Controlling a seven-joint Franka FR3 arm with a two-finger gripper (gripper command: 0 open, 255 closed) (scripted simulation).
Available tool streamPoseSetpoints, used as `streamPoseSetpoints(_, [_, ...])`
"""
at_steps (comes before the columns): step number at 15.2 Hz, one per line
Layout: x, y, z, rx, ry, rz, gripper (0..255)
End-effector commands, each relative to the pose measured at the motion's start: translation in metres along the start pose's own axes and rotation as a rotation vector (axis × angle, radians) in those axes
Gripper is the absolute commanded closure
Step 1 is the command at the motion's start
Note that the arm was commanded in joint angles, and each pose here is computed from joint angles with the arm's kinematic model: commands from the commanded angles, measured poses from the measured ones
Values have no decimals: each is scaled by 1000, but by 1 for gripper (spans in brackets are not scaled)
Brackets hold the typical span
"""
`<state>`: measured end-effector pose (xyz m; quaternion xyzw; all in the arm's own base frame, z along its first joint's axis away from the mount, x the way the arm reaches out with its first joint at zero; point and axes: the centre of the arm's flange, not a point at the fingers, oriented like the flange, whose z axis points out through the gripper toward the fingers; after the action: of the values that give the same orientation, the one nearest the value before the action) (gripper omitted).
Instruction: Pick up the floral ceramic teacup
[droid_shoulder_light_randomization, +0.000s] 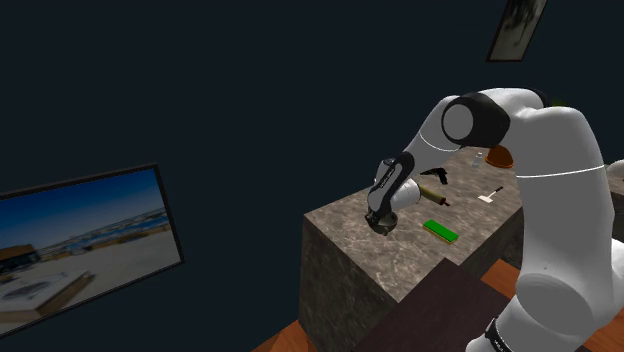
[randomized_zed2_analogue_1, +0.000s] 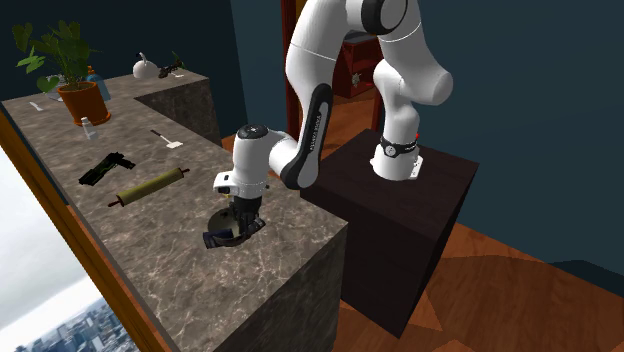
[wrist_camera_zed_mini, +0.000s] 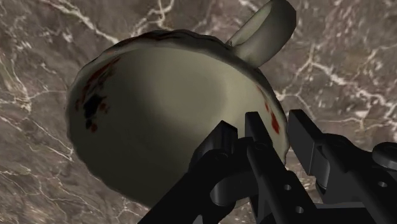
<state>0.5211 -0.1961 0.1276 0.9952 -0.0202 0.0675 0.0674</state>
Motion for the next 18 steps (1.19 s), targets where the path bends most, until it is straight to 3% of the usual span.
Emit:
streamPoseSetpoints(1, [0,0,0,0,0,0,255])
streamPoseSetpoints(5, [0,0,0,0,0,0,255])
streamPoseSetpoints(18, [9,9,-67,0,0,0,255])
